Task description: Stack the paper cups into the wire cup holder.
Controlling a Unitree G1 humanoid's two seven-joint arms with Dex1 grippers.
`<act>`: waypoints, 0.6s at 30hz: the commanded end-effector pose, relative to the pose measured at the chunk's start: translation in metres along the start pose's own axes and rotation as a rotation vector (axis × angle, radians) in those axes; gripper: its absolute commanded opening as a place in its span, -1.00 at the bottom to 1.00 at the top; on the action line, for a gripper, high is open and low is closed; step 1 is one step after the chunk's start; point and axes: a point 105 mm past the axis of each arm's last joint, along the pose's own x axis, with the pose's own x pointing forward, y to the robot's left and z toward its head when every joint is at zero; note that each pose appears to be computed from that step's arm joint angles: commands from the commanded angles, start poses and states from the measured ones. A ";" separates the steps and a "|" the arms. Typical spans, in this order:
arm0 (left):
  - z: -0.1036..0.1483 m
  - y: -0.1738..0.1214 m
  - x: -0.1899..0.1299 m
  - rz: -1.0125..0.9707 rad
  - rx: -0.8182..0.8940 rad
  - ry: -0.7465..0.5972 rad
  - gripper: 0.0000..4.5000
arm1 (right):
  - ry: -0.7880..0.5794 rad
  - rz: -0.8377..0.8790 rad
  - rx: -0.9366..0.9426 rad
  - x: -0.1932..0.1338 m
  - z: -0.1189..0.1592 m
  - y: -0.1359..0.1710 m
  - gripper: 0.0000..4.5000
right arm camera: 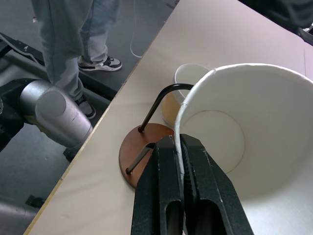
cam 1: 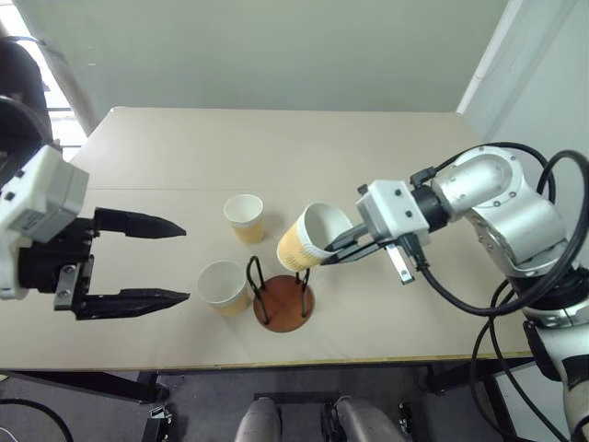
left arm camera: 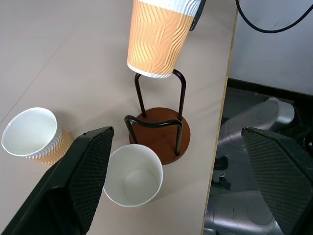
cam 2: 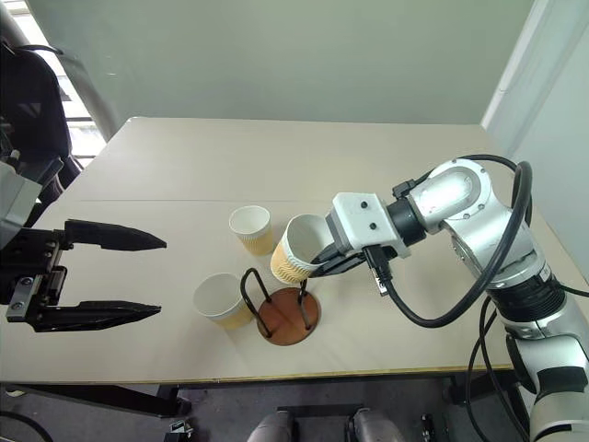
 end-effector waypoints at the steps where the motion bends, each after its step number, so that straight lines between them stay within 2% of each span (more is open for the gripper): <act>1: 0.007 -0.001 -0.005 0.027 0.035 -0.004 1.00 | 0.014 0.003 -0.049 -0.007 0.008 -0.003 -0.99; 11: 0.006 0.001 -0.005 0.032 0.036 -0.003 1.00 | -0.028 -0.023 -0.145 -0.022 0.033 -0.019 -0.99; 18: 0.005 0.000 -0.003 0.038 0.031 0.000 1.00 | -0.085 -0.007 -0.177 0.004 0.044 -0.026 -0.99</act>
